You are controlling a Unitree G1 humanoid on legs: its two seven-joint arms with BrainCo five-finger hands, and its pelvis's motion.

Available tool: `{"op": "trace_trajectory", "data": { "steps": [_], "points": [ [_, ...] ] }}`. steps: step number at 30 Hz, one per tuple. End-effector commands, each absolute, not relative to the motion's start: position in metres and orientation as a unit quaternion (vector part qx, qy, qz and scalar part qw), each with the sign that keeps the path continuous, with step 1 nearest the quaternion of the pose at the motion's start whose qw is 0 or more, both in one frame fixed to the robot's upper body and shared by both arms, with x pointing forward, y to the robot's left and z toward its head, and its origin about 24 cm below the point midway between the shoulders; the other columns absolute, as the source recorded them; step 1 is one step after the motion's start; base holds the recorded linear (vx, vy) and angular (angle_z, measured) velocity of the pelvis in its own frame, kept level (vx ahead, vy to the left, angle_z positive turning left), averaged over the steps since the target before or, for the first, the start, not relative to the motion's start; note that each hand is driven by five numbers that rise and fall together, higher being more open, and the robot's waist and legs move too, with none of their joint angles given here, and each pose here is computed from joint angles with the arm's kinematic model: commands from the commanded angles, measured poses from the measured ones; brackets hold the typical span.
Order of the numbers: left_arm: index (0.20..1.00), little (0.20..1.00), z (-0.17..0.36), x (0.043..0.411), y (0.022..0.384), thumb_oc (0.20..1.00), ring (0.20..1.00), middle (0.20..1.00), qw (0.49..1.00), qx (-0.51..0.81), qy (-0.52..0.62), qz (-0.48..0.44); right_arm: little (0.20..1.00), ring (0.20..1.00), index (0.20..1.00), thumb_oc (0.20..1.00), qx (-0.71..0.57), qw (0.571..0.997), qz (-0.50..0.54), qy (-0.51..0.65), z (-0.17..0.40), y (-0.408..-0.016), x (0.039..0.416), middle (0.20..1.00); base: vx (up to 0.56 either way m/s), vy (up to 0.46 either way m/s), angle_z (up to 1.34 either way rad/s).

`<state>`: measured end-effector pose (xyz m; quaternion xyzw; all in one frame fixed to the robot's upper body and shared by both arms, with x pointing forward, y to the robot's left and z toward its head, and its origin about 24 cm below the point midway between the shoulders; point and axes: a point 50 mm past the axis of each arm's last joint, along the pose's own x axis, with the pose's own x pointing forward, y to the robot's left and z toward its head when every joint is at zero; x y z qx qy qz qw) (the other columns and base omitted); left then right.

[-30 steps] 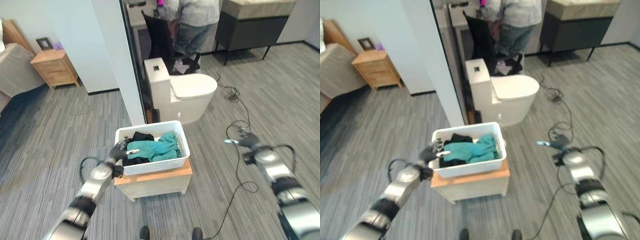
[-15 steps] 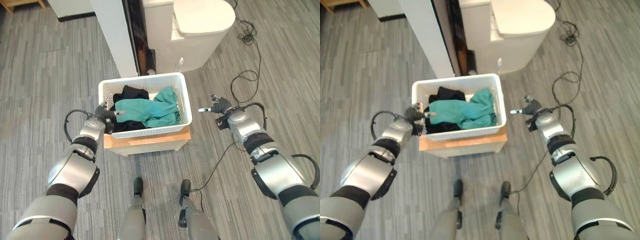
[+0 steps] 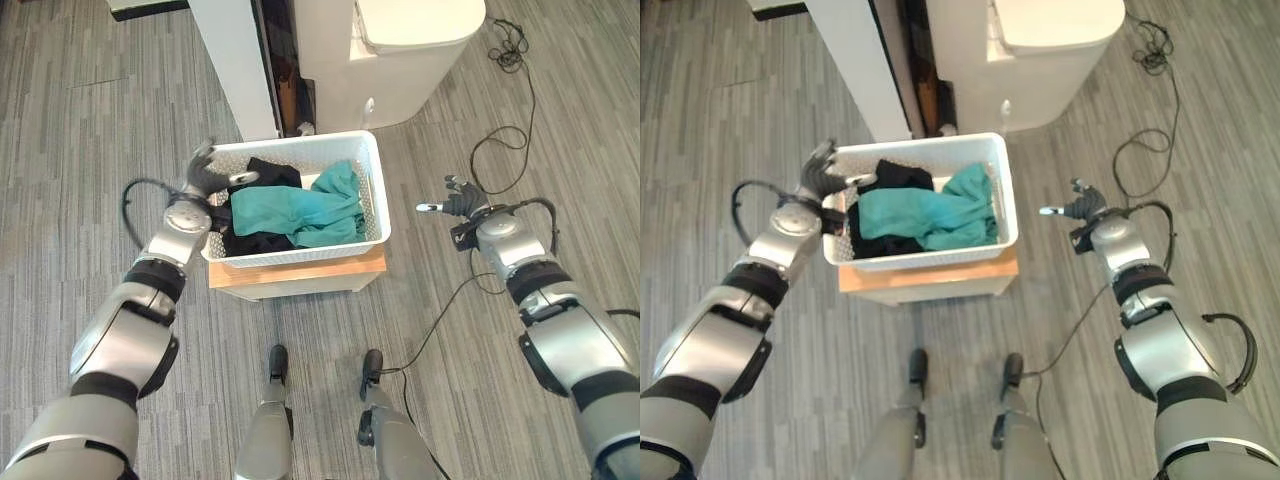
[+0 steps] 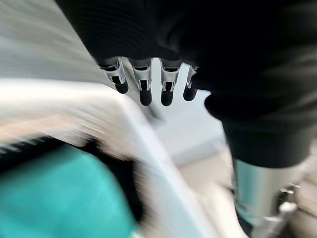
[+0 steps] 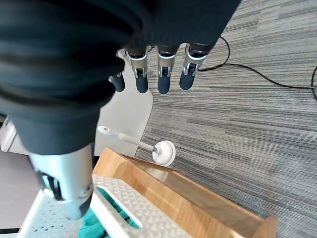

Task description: Grab the laundry basket,head to the washer,open it,put in the laundry and shut it.

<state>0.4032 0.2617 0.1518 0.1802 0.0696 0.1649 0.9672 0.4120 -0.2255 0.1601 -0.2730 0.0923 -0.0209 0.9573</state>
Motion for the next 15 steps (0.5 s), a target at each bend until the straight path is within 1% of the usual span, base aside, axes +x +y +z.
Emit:
{"op": "trace_trajectory", "data": {
  "steps": [1,4,5,8,9,10,14,15],
  "points": [
    [1.000,1.000,0.206,0.406,0.284,1.000,1.000,1.000,0.960,0.166,0.018,0.224,1.000,1.000,1.000,1.000,-0.294,0.955,-0.025,0.023,0.202,-0.214,0.421,1.000,0.00,0.000,0.00],
    [1.000,1.000,0.215,0.397,0.309,1.000,1.000,1.000,0.952,0.153,0.021,0.265,1.000,1.000,1.000,1.000,-0.289,0.957,-0.001,-0.006,0.209,-0.198,0.422,1.000,0.00,0.006,-0.01],
    [1.000,1.000,0.215,0.397,0.309,1.000,1.000,1.000,0.952,0.152,0.021,0.265,1.000,1.000,1.000,1.000,-0.289,0.957,-0.001,-0.006,0.209,-0.198,0.422,1.000,0.02,0.022,-0.05],
    [1.000,1.000,0.229,0.385,0.335,1.000,1.000,1.000,0.944,0.115,0.002,0.308,1.000,1.000,1.000,1.000,-0.301,0.953,0.026,-0.022,0.206,-0.185,0.420,1.000,0.02,0.020,-0.01],
    [1.000,1.000,0.229,0.385,0.335,1.000,1.000,1.000,0.944,0.115,0.002,0.308,1.000,1.000,1.000,1.000,-0.301,0.953,0.026,-0.022,0.205,-0.185,0.419,1.000,0.04,0.022,0.00],
    [1.000,1.000,0.235,0.381,0.343,1.000,1.000,1.000,0.940,0.120,-0.004,0.321,1.000,1.000,1.000,1.000,-0.299,0.953,0.032,-0.029,0.205,-0.184,0.418,1.000,0.00,0.000,0.00],
    [1.000,1.000,0.238,0.380,0.344,1.000,1.000,1.000,0.939,0.132,-0.007,0.319,1.000,1.000,1.000,1.000,-0.287,0.957,0.023,-0.031,0.206,-0.190,0.418,1.000,0.00,0.000,0.00],
    [1.000,1.000,0.240,0.383,0.339,1.000,1.000,1.000,0.940,0.143,-0.008,0.310,1.000,1.000,1.000,1.000,-0.286,0.958,0.016,-0.029,0.208,-0.193,0.419,1.000,0.00,0.000,0.00]
  ]
}}
